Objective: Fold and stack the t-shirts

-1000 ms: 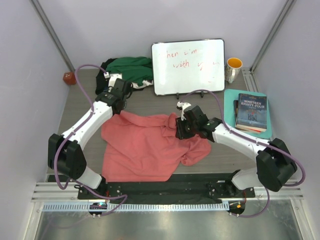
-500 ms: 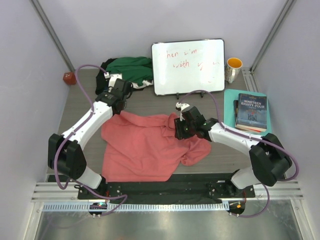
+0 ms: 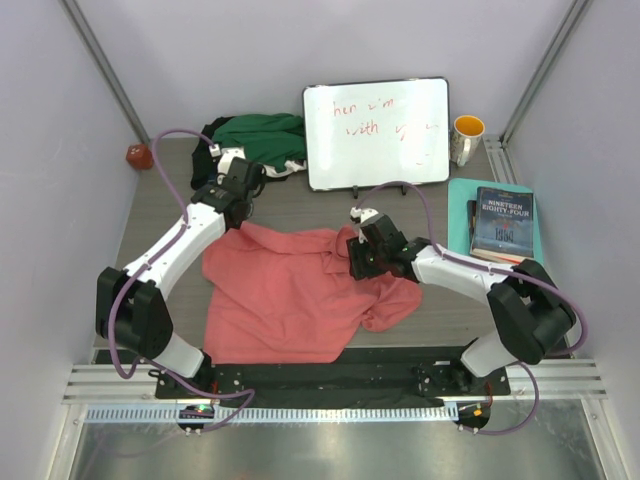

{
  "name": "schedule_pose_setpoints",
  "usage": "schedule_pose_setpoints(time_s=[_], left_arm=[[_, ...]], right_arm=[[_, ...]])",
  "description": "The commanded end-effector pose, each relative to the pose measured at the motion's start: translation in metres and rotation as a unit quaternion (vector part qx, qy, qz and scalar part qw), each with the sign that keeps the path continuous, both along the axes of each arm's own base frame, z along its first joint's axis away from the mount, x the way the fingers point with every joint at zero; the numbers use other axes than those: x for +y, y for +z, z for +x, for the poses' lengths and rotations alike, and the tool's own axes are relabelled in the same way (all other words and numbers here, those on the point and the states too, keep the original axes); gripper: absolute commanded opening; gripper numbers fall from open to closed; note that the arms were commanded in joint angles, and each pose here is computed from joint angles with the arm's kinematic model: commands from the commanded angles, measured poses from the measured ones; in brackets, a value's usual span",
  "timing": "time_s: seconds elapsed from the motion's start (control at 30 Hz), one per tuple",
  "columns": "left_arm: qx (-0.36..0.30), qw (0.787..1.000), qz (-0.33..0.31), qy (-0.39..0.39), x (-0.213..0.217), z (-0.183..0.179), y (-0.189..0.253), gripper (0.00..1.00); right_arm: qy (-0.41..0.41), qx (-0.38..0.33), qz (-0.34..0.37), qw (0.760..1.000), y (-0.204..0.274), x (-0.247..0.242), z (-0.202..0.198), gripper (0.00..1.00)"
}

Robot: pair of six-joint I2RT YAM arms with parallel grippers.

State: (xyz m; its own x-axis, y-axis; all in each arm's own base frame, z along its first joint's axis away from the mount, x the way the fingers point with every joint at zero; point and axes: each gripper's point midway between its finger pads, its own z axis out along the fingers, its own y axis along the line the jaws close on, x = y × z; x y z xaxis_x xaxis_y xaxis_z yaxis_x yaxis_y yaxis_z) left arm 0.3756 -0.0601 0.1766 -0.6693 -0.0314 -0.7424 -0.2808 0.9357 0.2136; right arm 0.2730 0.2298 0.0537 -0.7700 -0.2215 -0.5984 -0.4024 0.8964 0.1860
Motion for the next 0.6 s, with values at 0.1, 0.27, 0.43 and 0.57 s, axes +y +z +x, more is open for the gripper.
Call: schedule_pose_setpoints(time_s=[0.1, 0.27, 0.43, 0.57], left_arm=[[-0.031, 0.999, -0.013, 0.003, 0.000, 0.007, 0.014, 0.00], [-0.030, 0.999, -0.013, 0.001, 0.000, 0.006, 0.013, 0.00], [-0.030, 0.999, -0.013, 0.000, 0.000, 0.005, 0.013, 0.00], [-0.029, 0.999, -0.014, 0.000, 0.000, 0.006, 0.013, 0.00]], right_arm=[[-0.001, -0.028, 0.004, 1.000, 0.003, 0.006, 0.015, 0.50], [-0.002, -0.025, 0.006, 1.000, -0.003, 0.007, 0.017, 0.50], [-0.001, -0.028, 0.008, 1.000, -0.006, 0.009, 0.021, 0.49], [0.000, -0.028, 0.010, 1.000, -0.006, 0.010, 0.022, 0.47]])
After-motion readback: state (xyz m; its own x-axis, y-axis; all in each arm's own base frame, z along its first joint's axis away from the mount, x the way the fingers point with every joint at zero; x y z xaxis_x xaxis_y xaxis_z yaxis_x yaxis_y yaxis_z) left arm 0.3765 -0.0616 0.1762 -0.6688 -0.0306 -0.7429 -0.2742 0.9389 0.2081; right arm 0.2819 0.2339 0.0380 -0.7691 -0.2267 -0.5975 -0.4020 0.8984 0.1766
